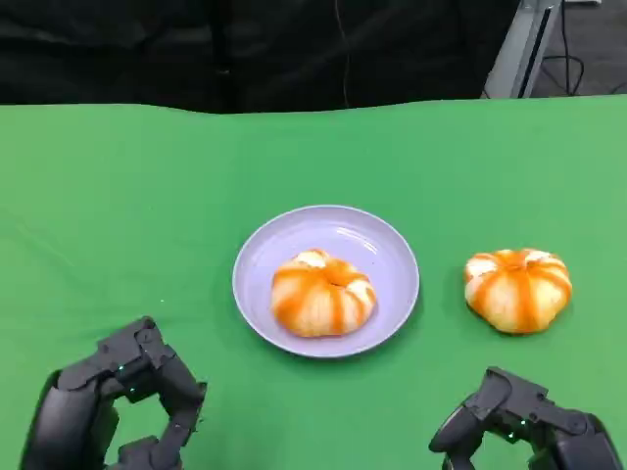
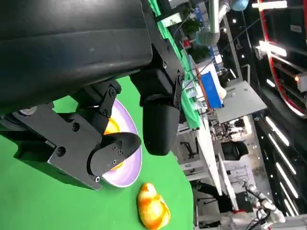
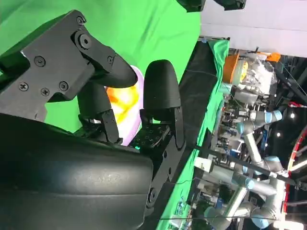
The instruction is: Grasp the bread from the table and place it into the plate.
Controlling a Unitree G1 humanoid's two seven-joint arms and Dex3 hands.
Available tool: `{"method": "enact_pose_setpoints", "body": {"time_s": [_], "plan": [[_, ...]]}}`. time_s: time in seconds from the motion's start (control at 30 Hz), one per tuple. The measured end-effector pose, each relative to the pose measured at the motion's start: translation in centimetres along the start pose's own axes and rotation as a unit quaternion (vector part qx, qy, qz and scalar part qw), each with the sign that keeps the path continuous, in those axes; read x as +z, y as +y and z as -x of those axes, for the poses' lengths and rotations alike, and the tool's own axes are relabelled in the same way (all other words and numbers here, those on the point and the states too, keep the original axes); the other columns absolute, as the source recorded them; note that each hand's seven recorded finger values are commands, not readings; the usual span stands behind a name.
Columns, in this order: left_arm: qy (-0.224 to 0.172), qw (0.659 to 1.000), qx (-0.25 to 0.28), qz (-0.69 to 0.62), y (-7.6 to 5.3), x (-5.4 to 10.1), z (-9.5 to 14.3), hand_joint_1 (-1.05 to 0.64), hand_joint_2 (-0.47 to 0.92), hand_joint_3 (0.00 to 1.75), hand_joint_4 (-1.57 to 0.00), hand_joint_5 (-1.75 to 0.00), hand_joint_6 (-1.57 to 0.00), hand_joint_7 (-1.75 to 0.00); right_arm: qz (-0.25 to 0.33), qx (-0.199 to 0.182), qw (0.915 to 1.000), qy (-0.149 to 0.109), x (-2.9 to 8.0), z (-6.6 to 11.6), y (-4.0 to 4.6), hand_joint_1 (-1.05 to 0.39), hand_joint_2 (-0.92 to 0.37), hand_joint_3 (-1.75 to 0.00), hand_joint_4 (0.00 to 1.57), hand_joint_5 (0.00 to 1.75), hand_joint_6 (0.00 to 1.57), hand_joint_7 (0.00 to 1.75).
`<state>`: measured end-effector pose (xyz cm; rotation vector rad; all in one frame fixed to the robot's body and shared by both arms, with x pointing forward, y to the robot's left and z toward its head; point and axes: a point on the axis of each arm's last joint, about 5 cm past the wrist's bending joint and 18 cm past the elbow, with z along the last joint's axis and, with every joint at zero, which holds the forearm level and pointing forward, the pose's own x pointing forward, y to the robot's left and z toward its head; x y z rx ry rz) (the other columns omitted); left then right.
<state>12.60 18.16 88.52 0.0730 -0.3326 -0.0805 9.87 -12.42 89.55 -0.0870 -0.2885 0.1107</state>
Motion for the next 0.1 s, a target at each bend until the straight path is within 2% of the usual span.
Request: {"method": "enact_pose_setpoints", "body": {"time_s": [0.1], "plan": [[0.000, 1.000, 0.001, 0.000, 0.11, 0.00, 0.01, -0.07, 0.59, 0.86, -0.78, -1.75, -0.68, -1.63, 0.000, 0.000, 1.0000, 0.001, -0.03, 0.02, 0.01, -0.09, -0.39, -1.23, 0.69, 1.59, 0.77, 1.29]]}}
